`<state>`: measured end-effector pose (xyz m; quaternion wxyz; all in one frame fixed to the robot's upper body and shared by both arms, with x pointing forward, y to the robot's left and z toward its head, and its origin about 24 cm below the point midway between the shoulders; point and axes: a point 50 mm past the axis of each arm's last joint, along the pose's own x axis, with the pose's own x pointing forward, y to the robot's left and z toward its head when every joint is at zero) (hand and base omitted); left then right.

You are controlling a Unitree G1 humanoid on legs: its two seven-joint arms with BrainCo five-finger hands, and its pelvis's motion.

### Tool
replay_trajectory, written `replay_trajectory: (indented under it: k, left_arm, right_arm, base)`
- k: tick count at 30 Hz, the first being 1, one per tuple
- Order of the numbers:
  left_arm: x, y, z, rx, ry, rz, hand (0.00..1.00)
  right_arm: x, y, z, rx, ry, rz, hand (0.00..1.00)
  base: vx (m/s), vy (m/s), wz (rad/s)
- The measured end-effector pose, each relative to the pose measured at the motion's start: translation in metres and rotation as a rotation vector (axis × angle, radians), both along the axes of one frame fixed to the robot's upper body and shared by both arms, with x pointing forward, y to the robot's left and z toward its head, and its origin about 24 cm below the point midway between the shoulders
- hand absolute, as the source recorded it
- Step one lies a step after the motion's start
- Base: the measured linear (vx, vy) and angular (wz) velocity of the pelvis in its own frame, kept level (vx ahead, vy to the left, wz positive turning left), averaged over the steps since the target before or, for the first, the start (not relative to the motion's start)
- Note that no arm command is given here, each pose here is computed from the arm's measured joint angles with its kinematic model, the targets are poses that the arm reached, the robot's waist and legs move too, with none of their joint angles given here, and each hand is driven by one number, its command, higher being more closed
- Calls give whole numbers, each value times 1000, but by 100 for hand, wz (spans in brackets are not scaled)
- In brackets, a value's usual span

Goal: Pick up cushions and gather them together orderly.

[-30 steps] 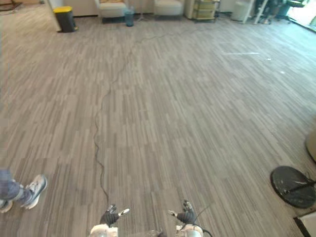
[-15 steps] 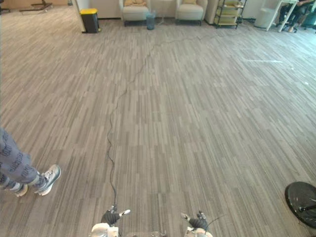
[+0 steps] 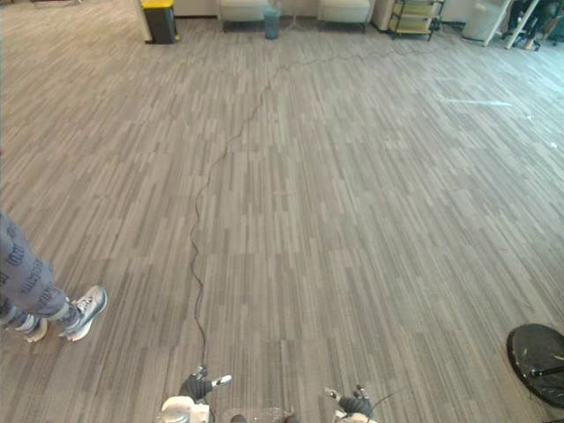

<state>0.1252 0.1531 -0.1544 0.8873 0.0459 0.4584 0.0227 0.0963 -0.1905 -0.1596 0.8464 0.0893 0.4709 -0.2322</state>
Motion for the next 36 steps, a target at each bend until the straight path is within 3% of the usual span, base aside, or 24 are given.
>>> replay_trajectory:
  k: [11,20,31,36]
  left_arm:
    - [1,2,1,1,-3,14,0]
    - [20,23,16,-29,-127,242,0]
    - [29,25,23,-45,-188,280,0]
    - [20,22,14,-41,-113,262,0]
  right_arm:
    - [1,-5,1,0,-11,-38,0]
    - [9,-9,9,-21,-79,-51,0]
    - [7,10,6,18,-54,-32,0]
    - [10,9,12,12,-110,-40,0]
  base:
    - [-10,-15,-7]
    - [56,-54,9]
    - [459,223,-21]
    - [628,235,-7]
